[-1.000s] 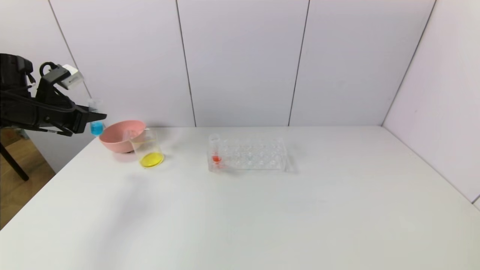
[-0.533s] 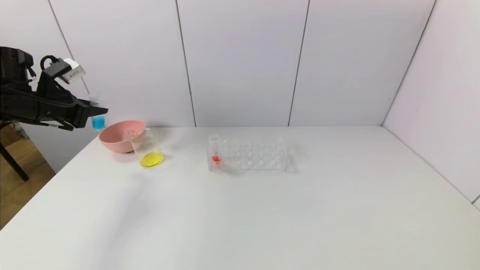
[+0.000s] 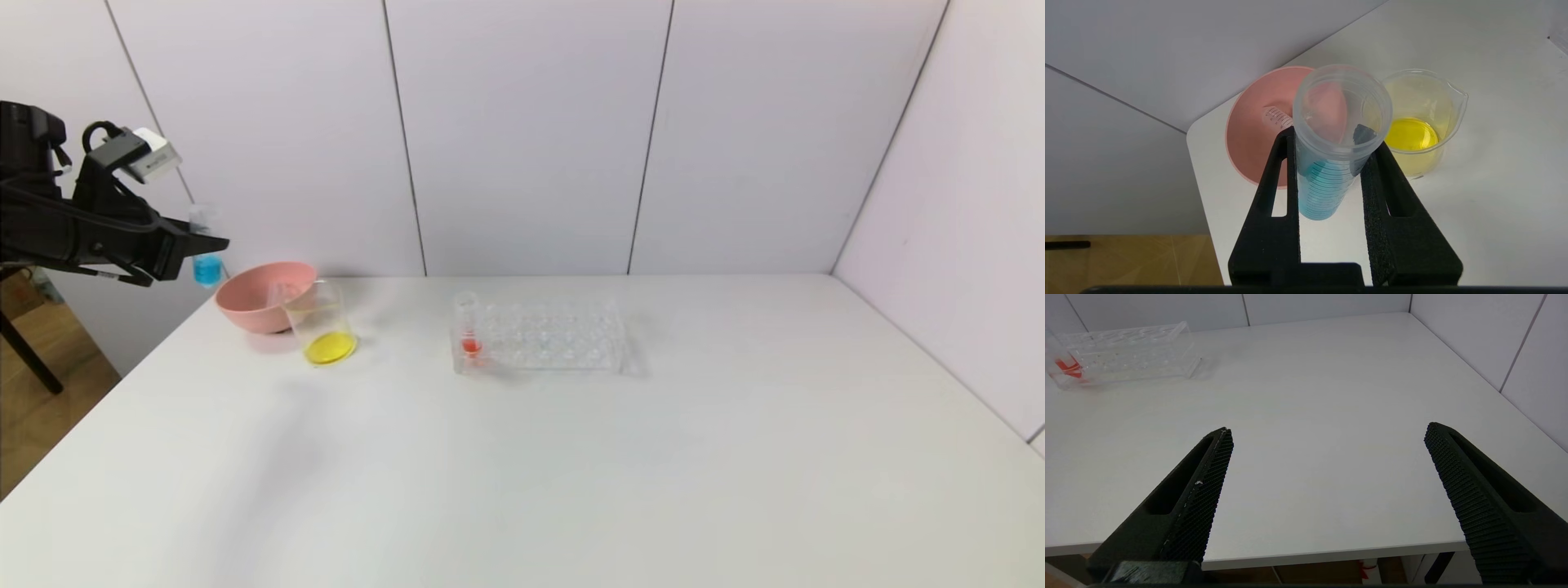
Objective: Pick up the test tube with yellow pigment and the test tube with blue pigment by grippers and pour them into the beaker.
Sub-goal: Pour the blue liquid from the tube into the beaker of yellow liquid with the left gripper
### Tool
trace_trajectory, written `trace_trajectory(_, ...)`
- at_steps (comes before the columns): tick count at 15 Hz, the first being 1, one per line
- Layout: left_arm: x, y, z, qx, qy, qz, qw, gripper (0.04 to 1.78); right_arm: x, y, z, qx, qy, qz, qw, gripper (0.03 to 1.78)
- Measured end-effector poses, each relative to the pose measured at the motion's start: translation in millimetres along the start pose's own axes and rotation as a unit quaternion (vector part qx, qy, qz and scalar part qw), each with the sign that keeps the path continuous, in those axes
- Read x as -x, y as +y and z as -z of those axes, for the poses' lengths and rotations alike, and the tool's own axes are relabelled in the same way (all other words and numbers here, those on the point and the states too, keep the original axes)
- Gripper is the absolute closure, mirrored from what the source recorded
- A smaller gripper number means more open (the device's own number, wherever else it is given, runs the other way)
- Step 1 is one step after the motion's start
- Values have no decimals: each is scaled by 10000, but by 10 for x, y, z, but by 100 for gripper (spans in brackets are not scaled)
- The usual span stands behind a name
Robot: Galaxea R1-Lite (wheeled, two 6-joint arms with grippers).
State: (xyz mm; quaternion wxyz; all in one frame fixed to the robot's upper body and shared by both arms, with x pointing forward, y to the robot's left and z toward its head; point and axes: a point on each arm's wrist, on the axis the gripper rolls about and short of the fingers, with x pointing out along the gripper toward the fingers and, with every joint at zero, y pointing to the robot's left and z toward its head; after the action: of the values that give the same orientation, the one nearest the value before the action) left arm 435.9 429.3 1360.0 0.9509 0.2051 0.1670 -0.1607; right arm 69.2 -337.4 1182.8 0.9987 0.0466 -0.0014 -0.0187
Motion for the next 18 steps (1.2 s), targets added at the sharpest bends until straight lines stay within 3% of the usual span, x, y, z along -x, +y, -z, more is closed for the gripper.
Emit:
trace_trajectory(7, -95, -3, 13, -69, 307, 99, 9995, 136, 0, 0, 0, 0, 0, 0, 10000, 10)
trace_trajectory(11, -150, -37, -66, -441, 1063, -142, 9932, 136, 0, 0, 0, 0, 0, 0, 10000, 10)
trace_trajectory(18, -333, -120, -323, -883, 1548, 330, 9834, 136, 0, 0, 0, 0, 0, 0, 10000, 10)
